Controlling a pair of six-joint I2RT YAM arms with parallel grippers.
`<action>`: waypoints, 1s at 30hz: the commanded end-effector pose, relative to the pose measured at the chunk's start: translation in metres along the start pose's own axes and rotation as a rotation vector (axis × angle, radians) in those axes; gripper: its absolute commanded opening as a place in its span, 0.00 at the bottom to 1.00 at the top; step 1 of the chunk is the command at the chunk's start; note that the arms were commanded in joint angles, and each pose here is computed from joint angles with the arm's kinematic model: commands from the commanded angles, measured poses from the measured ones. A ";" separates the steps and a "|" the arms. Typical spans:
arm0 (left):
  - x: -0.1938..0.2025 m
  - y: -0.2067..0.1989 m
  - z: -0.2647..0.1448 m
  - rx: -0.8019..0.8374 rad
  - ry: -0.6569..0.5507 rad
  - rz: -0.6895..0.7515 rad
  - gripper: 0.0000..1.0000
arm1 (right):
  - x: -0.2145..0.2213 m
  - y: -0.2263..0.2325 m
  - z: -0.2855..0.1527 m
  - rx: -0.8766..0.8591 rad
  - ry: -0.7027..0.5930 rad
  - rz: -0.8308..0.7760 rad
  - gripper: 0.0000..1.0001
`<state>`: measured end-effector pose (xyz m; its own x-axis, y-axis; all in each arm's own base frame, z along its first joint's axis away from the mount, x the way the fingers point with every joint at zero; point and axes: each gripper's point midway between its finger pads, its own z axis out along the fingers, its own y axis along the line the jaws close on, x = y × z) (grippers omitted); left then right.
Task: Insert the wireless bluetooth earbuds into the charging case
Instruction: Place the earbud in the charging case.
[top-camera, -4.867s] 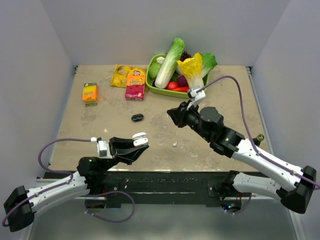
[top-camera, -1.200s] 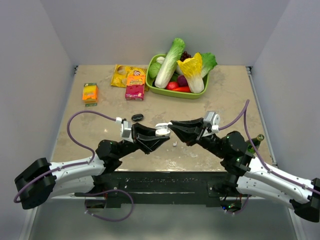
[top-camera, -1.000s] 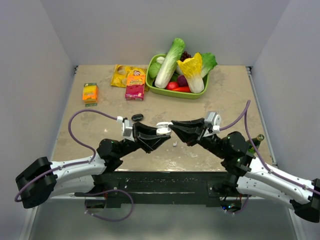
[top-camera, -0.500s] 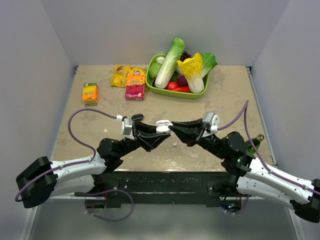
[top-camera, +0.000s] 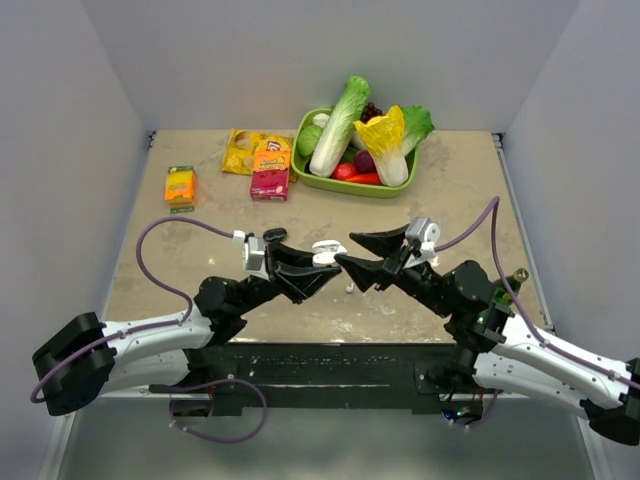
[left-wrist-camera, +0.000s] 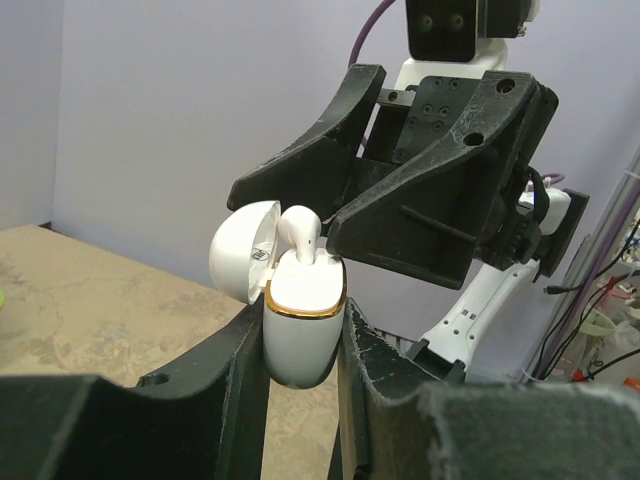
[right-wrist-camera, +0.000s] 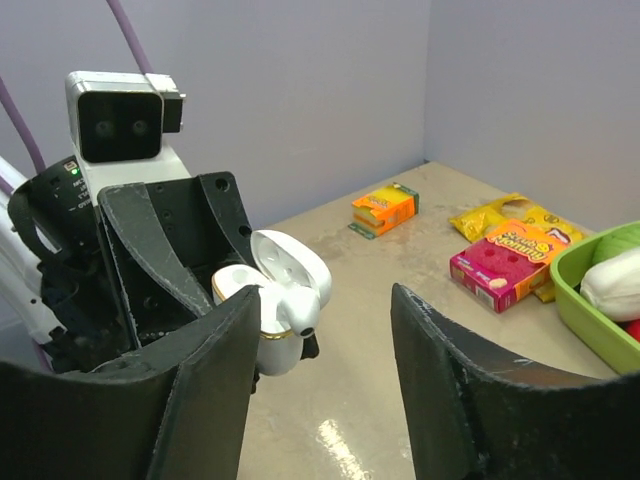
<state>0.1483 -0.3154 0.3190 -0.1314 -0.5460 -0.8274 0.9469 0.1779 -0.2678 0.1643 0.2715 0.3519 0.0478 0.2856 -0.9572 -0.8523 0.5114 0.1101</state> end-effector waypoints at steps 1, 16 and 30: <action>-0.032 -0.012 0.007 0.048 -0.110 0.032 0.00 | -0.046 -0.004 -0.005 0.054 -0.097 0.065 0.59; -0.025 -0.006 -0.011 0.034 -0.125 0.169 0.00 | -0.031 -0.023 -0.011 0.203 0.153 0.082 0.44; -0.018 0.005 -0.012 -0.008 -0.114 0.188 0.00 | 0.002 -0.030 -0.016 0.246 0.268 0.075 0.46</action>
<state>0.1546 -0.3072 0.2941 -0.0223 -0.4969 -0.8675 0.9437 0.2761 -0.1824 0.1815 0.2454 0.3326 -0.1775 0.0989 -0.9791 -0.7068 0.6795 0.1968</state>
